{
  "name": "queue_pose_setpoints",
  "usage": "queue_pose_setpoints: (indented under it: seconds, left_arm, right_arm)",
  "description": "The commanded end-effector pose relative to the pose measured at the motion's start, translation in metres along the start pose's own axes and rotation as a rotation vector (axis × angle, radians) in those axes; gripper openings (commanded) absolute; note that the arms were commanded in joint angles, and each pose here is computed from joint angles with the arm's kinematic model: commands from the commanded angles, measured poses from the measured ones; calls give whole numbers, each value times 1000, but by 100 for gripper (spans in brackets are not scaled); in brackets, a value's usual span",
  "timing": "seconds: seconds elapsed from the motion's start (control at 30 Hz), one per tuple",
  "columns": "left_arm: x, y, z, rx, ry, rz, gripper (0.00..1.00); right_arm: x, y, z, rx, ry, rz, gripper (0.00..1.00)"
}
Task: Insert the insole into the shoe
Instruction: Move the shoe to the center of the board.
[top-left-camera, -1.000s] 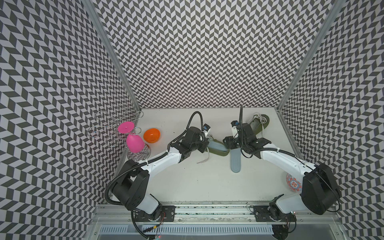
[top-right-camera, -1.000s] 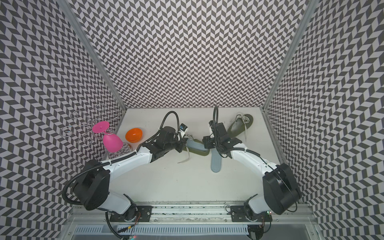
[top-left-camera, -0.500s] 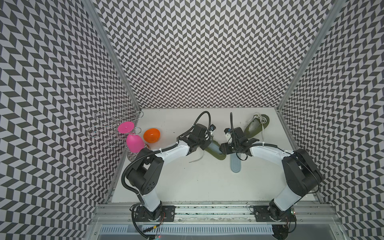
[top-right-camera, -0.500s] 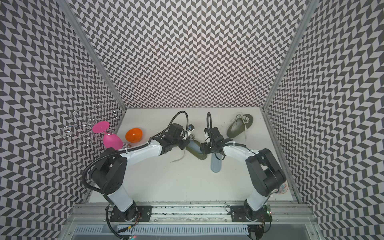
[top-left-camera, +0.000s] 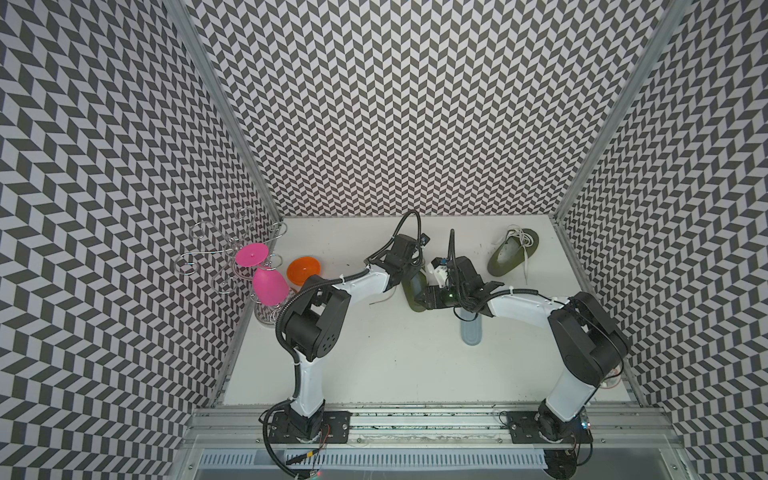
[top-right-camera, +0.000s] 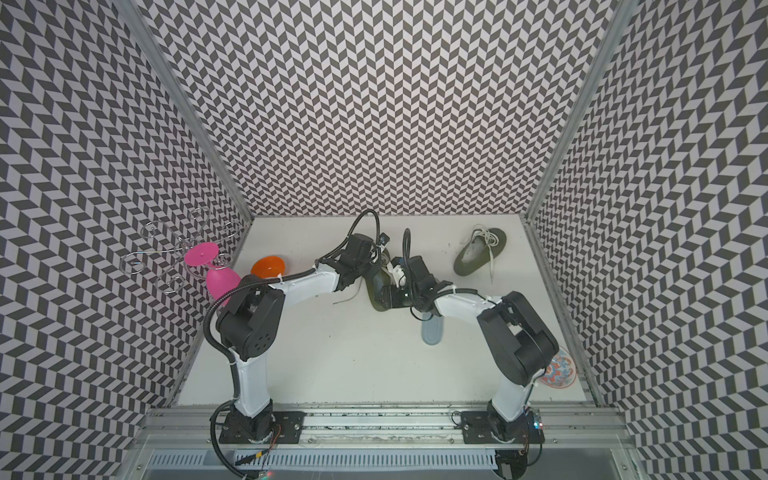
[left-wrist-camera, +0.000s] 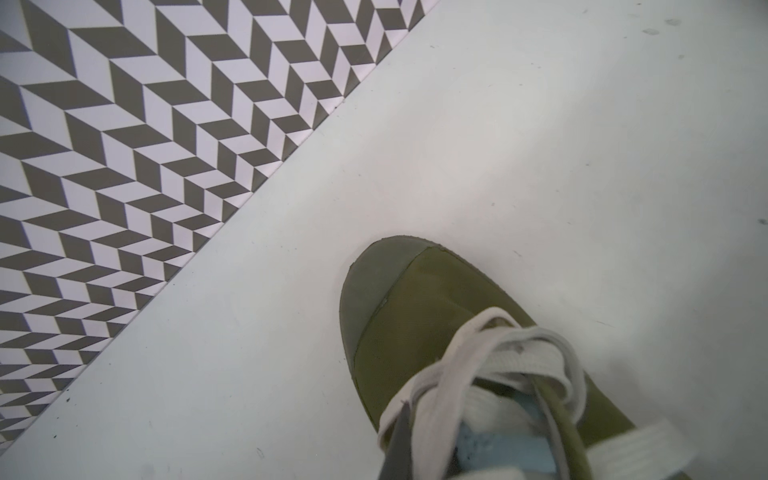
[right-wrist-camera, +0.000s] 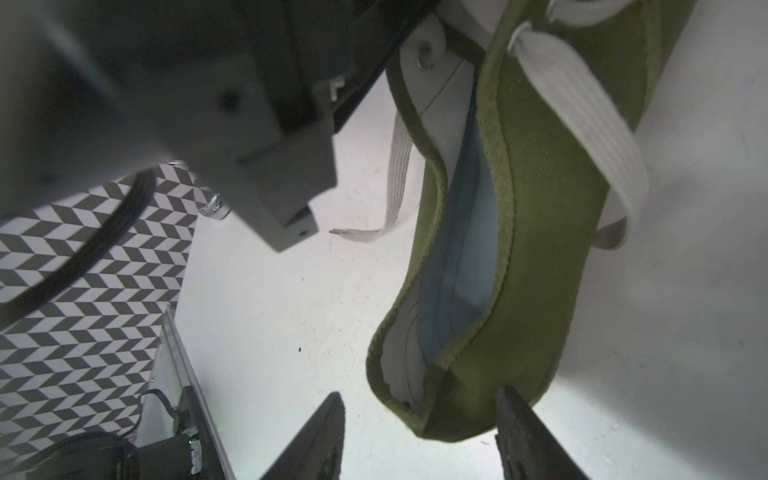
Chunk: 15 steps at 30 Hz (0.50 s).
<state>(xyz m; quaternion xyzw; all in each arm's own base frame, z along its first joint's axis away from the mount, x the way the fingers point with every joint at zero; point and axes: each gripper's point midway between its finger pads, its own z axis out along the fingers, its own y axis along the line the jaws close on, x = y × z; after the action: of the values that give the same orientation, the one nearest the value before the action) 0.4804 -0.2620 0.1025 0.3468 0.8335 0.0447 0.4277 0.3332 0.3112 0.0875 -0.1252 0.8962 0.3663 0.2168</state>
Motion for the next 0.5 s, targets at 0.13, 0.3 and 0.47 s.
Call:
queue_pose_setpoints:
  seconds: [0.13,0.3,0.47]
  left_arm:
    - [2,38,20,-113,-9,88,7]
    - [-1,76,31,-224,-8,214,10]
    - [-8,113,41,-310,-32,303,14]
  right_arm:
    - [-33,19,-36,-70,-130,11,62]
    - [-37,12,-62,-21,-177,1,62]
    - [-32,10,-71,11,-177,-8,62]
